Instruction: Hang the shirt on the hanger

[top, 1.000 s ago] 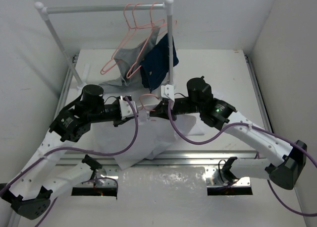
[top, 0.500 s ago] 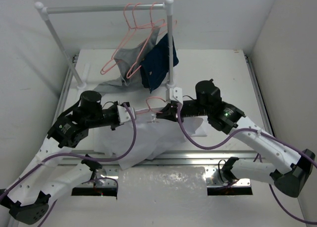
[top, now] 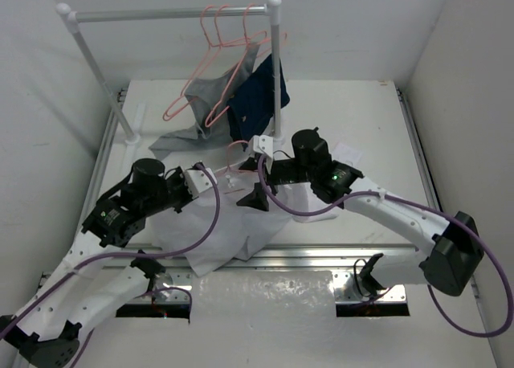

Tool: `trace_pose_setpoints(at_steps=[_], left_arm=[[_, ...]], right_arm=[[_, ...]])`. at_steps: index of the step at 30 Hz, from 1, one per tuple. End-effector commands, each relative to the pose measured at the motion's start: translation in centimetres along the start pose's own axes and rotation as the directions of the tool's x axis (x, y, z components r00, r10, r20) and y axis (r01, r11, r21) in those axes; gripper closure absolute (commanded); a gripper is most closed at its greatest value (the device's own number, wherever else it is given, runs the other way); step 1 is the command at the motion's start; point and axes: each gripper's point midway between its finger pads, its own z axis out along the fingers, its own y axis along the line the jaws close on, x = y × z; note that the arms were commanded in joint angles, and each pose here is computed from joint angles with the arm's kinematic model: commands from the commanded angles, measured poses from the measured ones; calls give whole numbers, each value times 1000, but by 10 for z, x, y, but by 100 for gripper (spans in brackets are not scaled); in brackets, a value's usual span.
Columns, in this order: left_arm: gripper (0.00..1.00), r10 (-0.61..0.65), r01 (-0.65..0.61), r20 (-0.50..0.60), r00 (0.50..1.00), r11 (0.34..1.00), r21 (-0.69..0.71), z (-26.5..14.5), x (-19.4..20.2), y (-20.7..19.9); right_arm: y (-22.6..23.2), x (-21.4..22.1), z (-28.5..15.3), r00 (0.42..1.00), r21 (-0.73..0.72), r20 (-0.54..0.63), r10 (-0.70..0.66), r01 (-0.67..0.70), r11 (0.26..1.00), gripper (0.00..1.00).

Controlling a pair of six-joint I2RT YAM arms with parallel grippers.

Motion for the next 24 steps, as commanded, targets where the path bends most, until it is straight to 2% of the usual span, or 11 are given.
trace_pose_setpoints(at_steps=[1, 4, 8, 11, 16, 22, 24], left_arm=[[100, -6, 0, -31, 999, 987, -163, -11, 14, 23], [100, -15, -12, -126, 992, 978, -206, -12, 47, 22], [100, -71, -27, -282, 957, 944, -330, -13, 98, 32], [100, -123, -15, -367, 922, 936, -353, -8, 133, 26], [100, -188, 10, -403, 895, 914, -405, -13, 155, 31], [100, -314, 56, -460, 830, 869, -492, -23, 193, 52], [100, -329, 93, -453, 828, 878, -469, -21, 197, 56]], right_arm=[[-8, -14, 1, 997, 58, 71, -23, 18, 998, 1], [-9, -6, -1, 998, 81, 63, -18, 12, 997, 1], [-12, 2, -7, 999, 127, 51, -13, 6, 992, 1], [-21, 8, -15, 999, 206, 35, -6, -1, 979, 1], [-16, 13, -22, 999, 220, 35, -12, 4, 975, 1], [-10, 6, -31, 997, 228, 69, -46, 29, 973, 1], [-8, 6, -33, 996, 228, 71, -54, 36, 973, 1]])
